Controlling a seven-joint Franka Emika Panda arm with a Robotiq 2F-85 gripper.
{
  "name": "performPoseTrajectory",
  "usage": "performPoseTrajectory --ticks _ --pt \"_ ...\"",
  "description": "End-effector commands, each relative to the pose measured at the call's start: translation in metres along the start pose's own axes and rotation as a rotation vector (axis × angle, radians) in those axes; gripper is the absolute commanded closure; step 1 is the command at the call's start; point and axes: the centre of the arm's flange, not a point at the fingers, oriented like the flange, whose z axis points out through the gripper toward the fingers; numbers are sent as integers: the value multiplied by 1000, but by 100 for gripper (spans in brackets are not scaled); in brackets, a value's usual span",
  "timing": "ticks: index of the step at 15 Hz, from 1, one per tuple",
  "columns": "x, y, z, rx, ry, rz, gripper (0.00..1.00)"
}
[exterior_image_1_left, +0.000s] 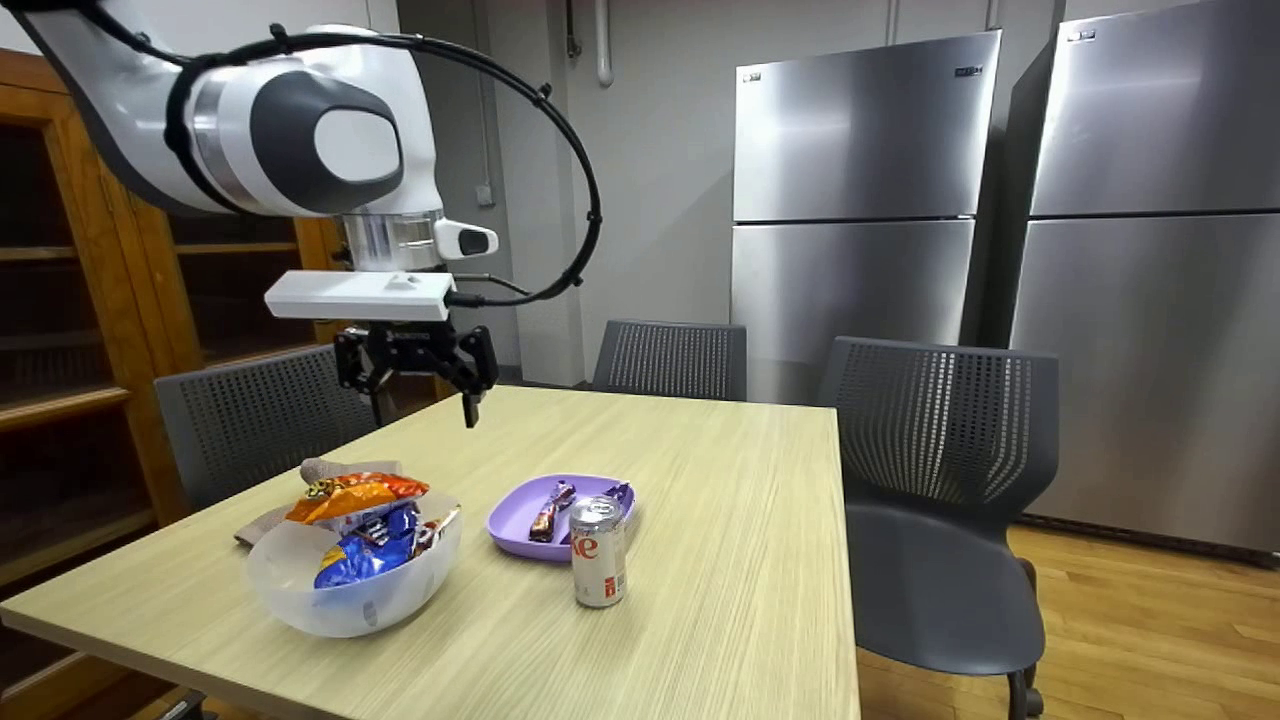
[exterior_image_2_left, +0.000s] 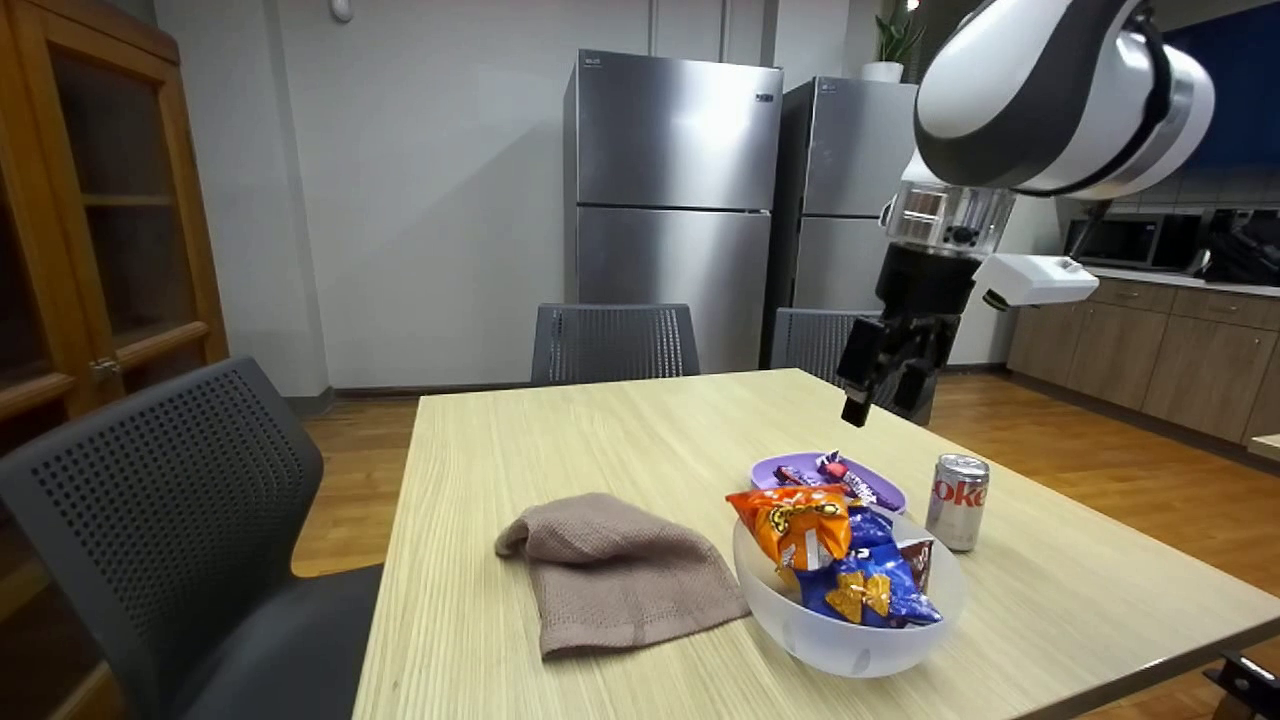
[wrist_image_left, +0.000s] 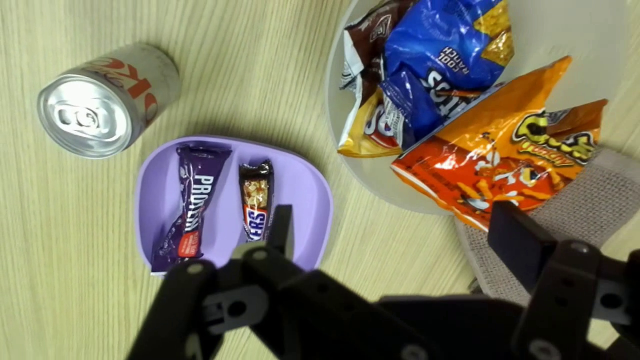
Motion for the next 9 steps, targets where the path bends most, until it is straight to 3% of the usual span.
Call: performPoseTrajectory --ticks 1,9 --pt "-19 -15 -33 17 -13 -22 0" --pt "-17 -18 -28 24 -24 -30 0"
